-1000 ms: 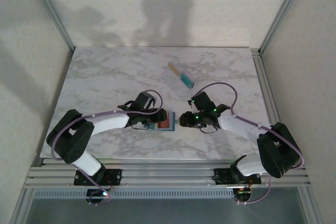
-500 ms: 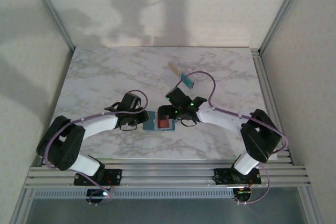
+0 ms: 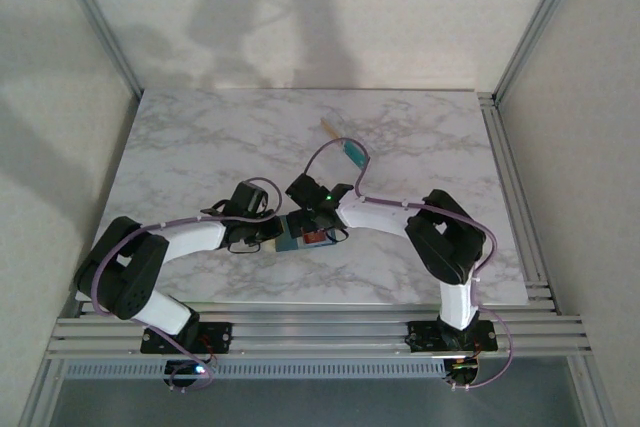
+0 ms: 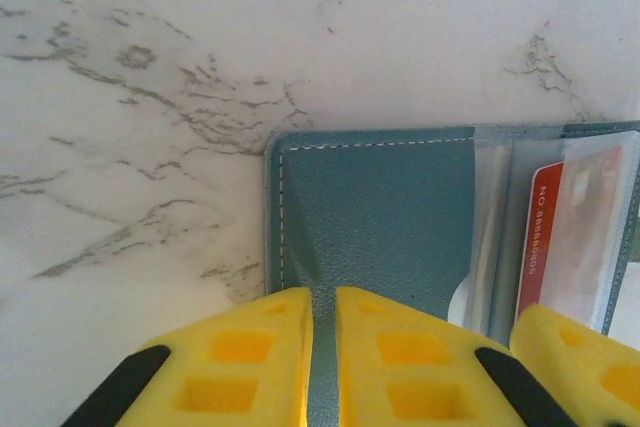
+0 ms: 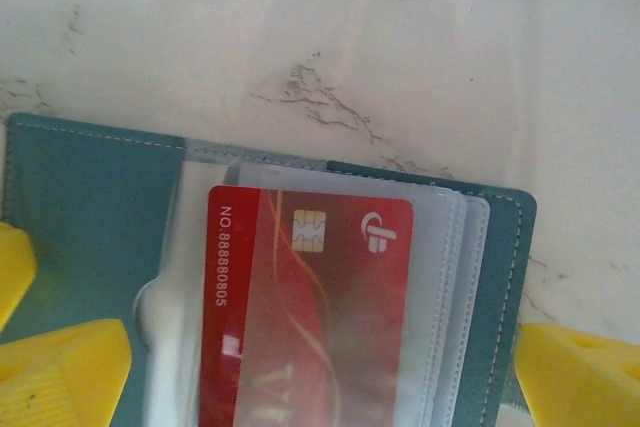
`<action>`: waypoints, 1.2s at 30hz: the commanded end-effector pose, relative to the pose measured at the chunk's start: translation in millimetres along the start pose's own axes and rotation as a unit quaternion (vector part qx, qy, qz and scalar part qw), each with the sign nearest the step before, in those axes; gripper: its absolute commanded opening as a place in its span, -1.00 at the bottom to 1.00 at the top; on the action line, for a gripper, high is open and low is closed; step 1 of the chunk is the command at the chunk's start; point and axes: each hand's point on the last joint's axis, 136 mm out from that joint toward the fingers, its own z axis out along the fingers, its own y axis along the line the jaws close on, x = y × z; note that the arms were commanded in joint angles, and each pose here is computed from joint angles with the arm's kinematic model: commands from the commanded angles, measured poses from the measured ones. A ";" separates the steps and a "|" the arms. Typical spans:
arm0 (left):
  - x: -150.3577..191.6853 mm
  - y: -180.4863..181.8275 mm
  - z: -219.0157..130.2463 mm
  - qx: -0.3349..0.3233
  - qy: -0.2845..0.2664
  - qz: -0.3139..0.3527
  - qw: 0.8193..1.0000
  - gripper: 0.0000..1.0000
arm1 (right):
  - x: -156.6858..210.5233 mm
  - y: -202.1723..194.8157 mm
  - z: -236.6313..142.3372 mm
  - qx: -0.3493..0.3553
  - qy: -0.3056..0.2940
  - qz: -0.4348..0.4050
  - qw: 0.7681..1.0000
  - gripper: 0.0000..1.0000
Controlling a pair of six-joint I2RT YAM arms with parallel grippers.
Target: Put the credit cards into the card holder
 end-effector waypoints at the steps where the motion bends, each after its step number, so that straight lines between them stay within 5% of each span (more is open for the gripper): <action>1: 11.8 18.7 3.2 -0.023 0.013 0.001 1.000 -0.72 | 1.0 -8.4 8.3 0.039 0.008 -0.038 0.998 0.98; 19: 13.0 23.5 2.9 -0.031 0.012 0.014 0.999 -0.79 | 24.0 -40.5 9.0 0.079 0.032 0.002 0.996 0.97; 28: 13.4 30.7 3.4 -0.043 0.007 0.017 0.999 -0.83 | 42.4 -14.4 10.1 -0.055 0.093 -0.017 0.994 0.97; 36: 14.4 32.0 4.6 -0.043 0.008 0.016 0.999 -0.84 | 48.2 -35.7 13.6 -0.052 0.109 0.011 0.993 0.96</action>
